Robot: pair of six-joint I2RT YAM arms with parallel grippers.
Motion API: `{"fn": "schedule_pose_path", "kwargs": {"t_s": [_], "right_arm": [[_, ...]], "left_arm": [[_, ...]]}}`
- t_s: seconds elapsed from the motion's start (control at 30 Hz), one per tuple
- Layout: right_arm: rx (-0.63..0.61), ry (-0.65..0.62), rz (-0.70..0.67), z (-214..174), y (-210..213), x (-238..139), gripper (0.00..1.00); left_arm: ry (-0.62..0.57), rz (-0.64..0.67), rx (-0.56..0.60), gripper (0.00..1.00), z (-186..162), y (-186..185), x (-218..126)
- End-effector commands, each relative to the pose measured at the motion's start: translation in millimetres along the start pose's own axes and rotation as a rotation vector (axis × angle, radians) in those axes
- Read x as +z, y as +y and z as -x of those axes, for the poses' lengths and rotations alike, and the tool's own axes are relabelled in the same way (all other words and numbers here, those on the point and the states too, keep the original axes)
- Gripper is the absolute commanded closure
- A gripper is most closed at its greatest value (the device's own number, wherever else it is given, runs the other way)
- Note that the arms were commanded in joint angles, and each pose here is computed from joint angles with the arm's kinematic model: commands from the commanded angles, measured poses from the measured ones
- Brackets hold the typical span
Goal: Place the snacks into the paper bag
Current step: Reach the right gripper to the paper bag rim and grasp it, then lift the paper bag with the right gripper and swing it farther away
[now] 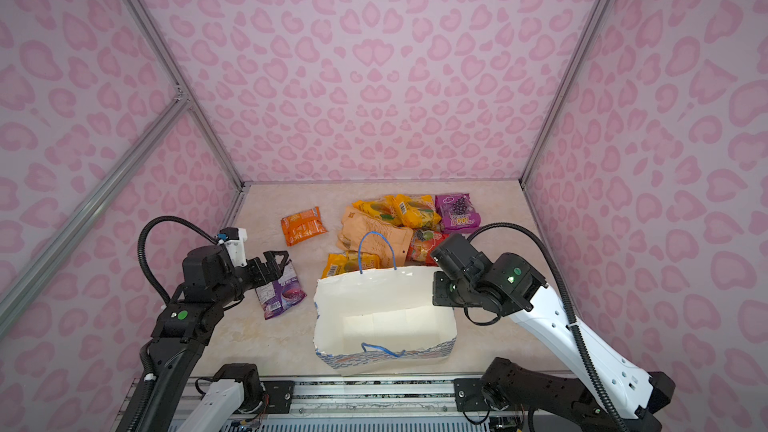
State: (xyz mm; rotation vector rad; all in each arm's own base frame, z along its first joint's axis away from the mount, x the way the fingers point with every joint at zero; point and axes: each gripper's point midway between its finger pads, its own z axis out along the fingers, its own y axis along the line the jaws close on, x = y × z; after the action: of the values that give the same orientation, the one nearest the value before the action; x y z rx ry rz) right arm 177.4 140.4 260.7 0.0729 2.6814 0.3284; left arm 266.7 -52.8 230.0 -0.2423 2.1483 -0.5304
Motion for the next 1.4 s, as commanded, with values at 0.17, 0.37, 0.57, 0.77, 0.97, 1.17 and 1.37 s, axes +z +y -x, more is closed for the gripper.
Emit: {"fn": "schedule_pose_path", "kwargs": {"t_s": [0.17,0.37,0.57,0.77,0.97,1.17,1.37], "right_arm": [[0.268,-0.256,0.157,107,4,-70,1.0],[0.538,-0.452,0.173,170,-53,-117,1.0],[0.671,-0.459,0.174,195,-80,-106,1.0],[0.608,-0.456,0.238,203,-70,-95,1.0],[0.483,-0.32,0.168,184,-81,-61,1.0],[0.509,-0.278,0.173,159,-86,-58,1.0],[0.506,-0.281,0.179,140,-84,-77,1.0]], "left_arm": [[-0.047,0.005,0.015,0.02,9,-1,-3],[-0.059,0.007,0.023,0.03,9,-1,-5],[-0.06,0.003,0.033,0.02,9,-4,-6],[-0.06,-0.001,0.042,0.02,7,-6,-7],[-0.065,-0.006,0.051,0.02,7,-8,-9],[-0.066,-0.001,0.056,0.02,6,-8,-10],[-0.068,-0.013,0.059,0.02,7,-11,-11]]}}
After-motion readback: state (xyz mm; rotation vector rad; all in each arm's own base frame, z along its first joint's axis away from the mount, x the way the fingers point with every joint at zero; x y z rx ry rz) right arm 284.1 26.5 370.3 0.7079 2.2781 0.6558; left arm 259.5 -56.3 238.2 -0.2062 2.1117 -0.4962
